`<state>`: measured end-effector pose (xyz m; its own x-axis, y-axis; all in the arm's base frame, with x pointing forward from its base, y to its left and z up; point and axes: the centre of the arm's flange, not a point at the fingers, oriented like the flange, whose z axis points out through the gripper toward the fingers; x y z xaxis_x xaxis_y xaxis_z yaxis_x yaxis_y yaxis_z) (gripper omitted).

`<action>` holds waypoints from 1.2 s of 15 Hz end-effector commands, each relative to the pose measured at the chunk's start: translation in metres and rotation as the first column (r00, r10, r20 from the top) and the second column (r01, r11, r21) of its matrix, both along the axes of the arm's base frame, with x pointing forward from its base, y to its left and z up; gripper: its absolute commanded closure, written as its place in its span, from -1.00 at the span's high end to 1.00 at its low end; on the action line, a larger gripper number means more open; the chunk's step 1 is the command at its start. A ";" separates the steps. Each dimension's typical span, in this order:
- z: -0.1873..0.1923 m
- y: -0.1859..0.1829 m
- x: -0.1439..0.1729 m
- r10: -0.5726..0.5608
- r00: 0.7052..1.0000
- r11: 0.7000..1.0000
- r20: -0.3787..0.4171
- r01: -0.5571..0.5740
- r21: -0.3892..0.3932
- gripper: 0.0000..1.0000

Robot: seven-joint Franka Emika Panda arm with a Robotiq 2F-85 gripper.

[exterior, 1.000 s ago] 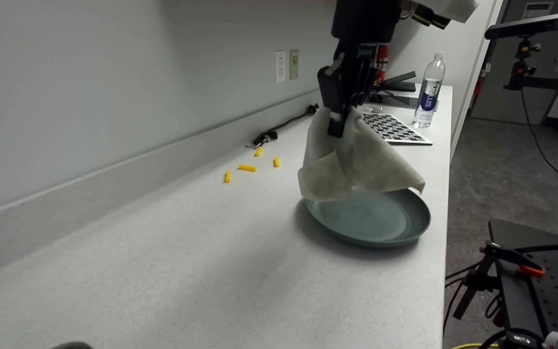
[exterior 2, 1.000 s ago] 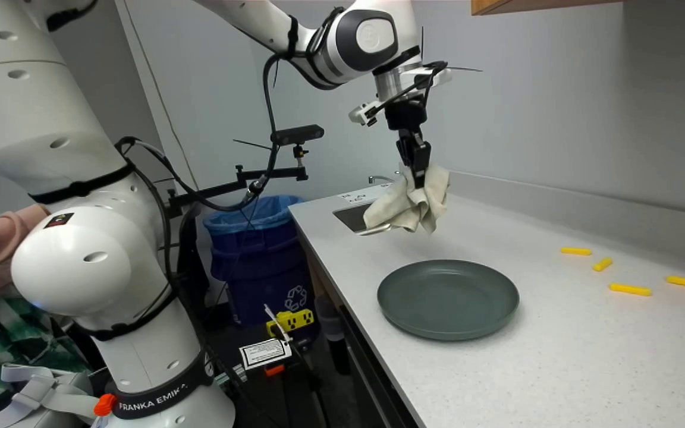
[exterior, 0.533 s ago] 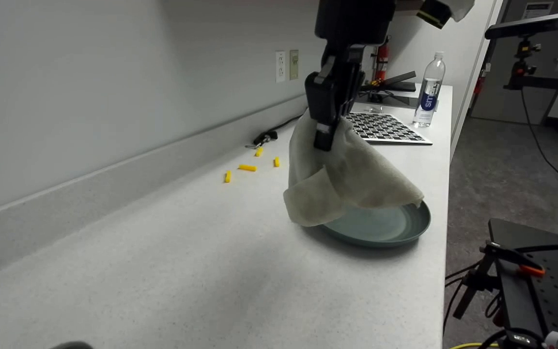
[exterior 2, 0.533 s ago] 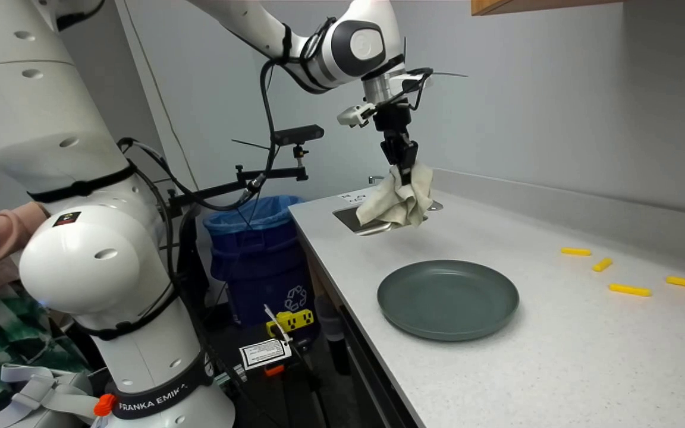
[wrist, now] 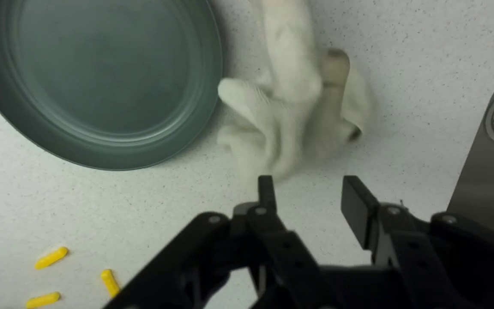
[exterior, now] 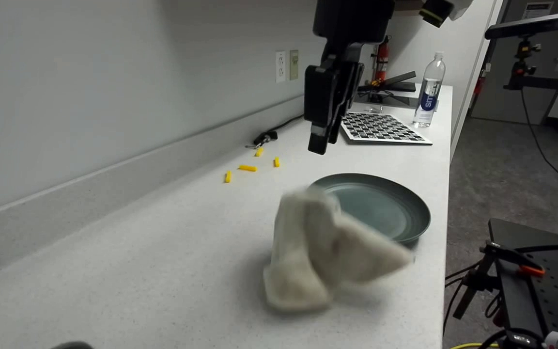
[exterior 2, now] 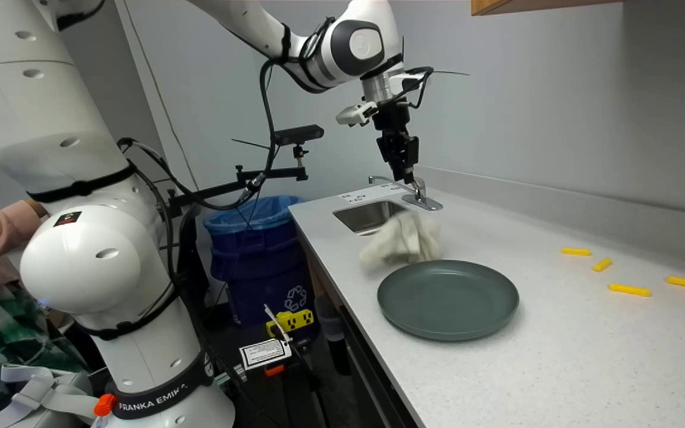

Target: Wipe the cabinet with the cloth

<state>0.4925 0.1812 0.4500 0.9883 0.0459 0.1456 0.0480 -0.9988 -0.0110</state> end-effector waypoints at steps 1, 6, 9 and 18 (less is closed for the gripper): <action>0.013 -0.003 0.002 0.032 0.999 0.999 0.015 -0.032 0.004 0.56; 0.027 -0.019 0.002 0.007 0.999 1.000 0.037 -0.007 0.002 1.00; 0.045 -0.042 -0.006 -0.010 0.998 0.999 0.062 0.013 -0.047 1.00; 0.121 -0.113 -0.063 -0.030 0.992 0.978 0.121 0.055 -0.202 1.00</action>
<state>0.4611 0.0904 0.5468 0.9726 0.0297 0.2304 -0.0079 -0.9870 0.1605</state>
